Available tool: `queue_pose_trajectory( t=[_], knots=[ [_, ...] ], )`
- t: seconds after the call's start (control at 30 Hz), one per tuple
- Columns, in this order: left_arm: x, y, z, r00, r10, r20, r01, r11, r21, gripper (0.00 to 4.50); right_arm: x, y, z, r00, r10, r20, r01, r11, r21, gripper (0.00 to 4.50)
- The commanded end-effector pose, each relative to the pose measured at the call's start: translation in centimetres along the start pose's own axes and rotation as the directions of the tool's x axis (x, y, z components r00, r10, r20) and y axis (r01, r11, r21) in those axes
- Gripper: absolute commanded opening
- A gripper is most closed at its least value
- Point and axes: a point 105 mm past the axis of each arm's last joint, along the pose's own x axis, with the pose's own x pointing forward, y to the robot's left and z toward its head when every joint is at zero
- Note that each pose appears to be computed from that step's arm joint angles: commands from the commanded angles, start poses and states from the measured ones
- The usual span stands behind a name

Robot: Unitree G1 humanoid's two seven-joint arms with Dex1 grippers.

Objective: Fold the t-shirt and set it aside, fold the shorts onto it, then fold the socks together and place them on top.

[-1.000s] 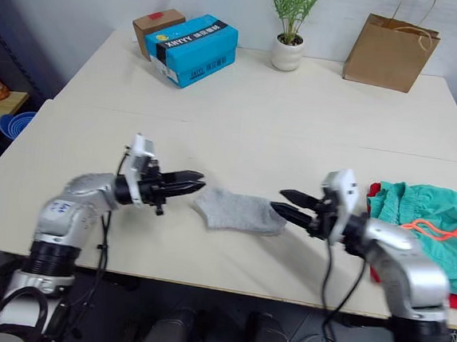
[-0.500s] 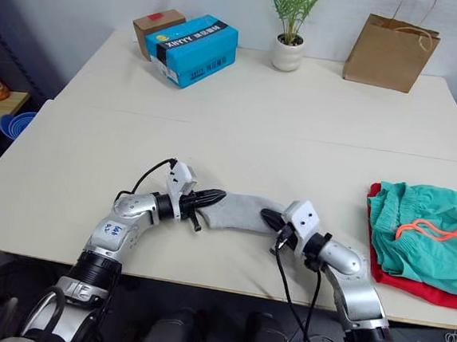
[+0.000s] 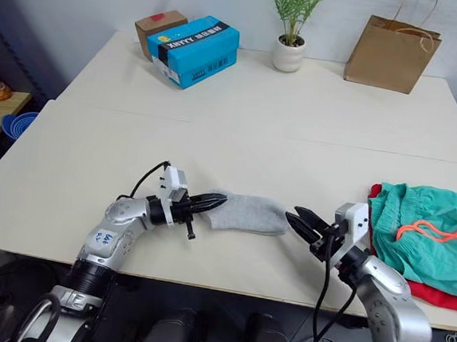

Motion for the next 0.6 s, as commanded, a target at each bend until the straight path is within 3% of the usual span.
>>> queue_pose_trajectory(
  t=[0.03, 0.2, 0.23, 0.4, 0.5, 0.6],
  knots=[
    [0.2, -0.4, 1.1, 0.997, -0.072, -0.004, 0.073, 0.996, 0.045, 0.0, -0.8, 0.5, -1.2, 0.989, -0.034, -0.142, 0.056, 0.987, 0.153, 2.76],
    [0.8, 0.2, -0.7, 0.992, -0.079, -0.094, 0.087, 0.993, 0.078, 0.0, 0.4, 0.7, -3.0, 0.972, -0.078, -0.22, 0.153, 0.924, 0.349, 4.46],
    [0.9, 0.3, -1.0, 0.992, -0.077, -0.103, 0.085, 0.993, 0.079, 0.0, 0.8, 0.9, -3.2, 0.971, -0.082, -0.224, 0.162, 0.916, 0.367, 4.49],
    [1.1, 0.5, -2.3, 0.988, -0.063, -0.143, 0.074, 0.995, 0.073, 0.0, 3.2, 2.6, -3.0, 0.981, -0.037, -0.192, 0.131, 0.853, 0.505, 4.49],
    [1.2, 0.6, -2.6, 0.987, -0.053, -0.149, 0.064, 0.995, 0.071, 0.0, 4.4, 3.1, -2.8, 0.983, -0.028, -0.184, 0.122, 0.842, 0.525, 3.88],
    [1.3, 0.6, -2.7, 0.987, -0.048, -0.151, 0.059, 0.996, 0.071, 0.0, 5.0, 2.9, -2.4, 0.984, -0.043, -0.174, 0.128, 0.848, 0.514, 2.85]
  ],
)
